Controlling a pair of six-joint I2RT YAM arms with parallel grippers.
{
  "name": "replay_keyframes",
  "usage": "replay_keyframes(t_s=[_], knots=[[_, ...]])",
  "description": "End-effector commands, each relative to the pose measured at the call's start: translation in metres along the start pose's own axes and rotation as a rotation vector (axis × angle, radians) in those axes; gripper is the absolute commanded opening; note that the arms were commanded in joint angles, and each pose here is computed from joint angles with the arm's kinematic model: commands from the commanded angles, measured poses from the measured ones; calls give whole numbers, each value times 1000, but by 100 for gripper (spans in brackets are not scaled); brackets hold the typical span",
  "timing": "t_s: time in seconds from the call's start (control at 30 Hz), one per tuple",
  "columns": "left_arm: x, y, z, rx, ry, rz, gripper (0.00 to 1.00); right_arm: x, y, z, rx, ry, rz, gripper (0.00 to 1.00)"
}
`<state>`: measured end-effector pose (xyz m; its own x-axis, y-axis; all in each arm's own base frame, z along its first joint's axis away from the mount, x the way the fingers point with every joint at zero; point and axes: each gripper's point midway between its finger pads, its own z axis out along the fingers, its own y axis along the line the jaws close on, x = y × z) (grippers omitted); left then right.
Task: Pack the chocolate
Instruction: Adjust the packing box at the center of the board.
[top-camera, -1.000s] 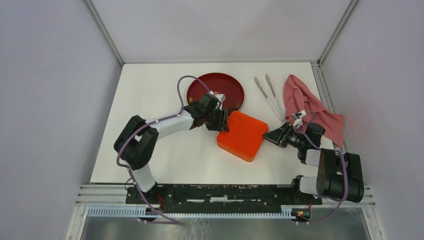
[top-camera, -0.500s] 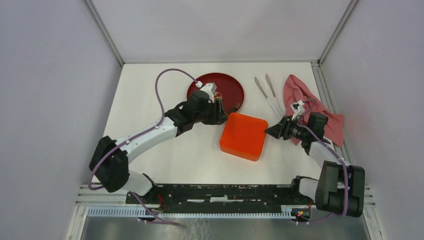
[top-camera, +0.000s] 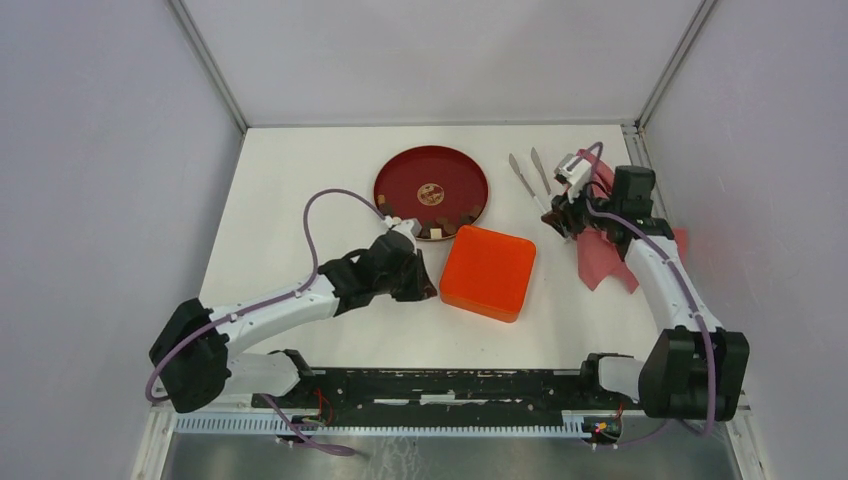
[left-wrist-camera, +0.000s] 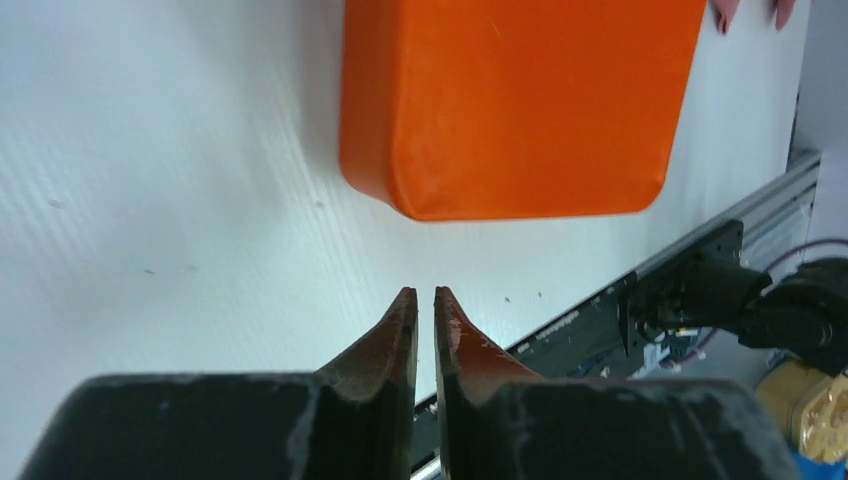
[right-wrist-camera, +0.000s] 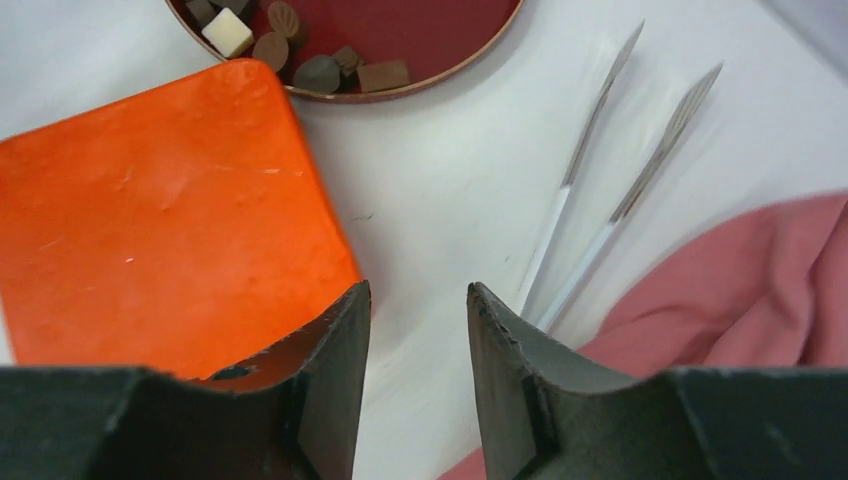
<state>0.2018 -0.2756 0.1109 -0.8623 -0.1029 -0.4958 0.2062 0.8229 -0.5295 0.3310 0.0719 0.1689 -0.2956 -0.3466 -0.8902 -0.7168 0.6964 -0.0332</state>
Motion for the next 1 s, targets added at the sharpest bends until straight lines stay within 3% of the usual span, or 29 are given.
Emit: replay_keyframes(t_s=[0.0, 0.2, 0.37, 0.57, 0.73, 0.87, 0.97], knots=[[20, -13, 9, -30, 13, -72, 17, -1, -23, 25, 39, 149, -201, 42], [32, -15, 37, -78, 62, -68, 16, 21, -22, 82, -96, 324, -314, 30], [39, -14, 58, -120, 122, -37, 15, 55, 8, 107, -239, 443, -388, 28], [27, -14, 82, -179, 136, -2, 14, 75, 39, 99, -368, 480, -405, 28], [7, -11, 91, -209, 121, 9, 14, 93, 80, 74, -528, 501, -312, 28], [0, -11, 89, -216, 118, 41, 14, 103, 92, 65, -500, 504, -220, 28], [2, -6, 80, -234, 131, 69, 14, 105, 73, 69, -347, 517, -199, 29]])
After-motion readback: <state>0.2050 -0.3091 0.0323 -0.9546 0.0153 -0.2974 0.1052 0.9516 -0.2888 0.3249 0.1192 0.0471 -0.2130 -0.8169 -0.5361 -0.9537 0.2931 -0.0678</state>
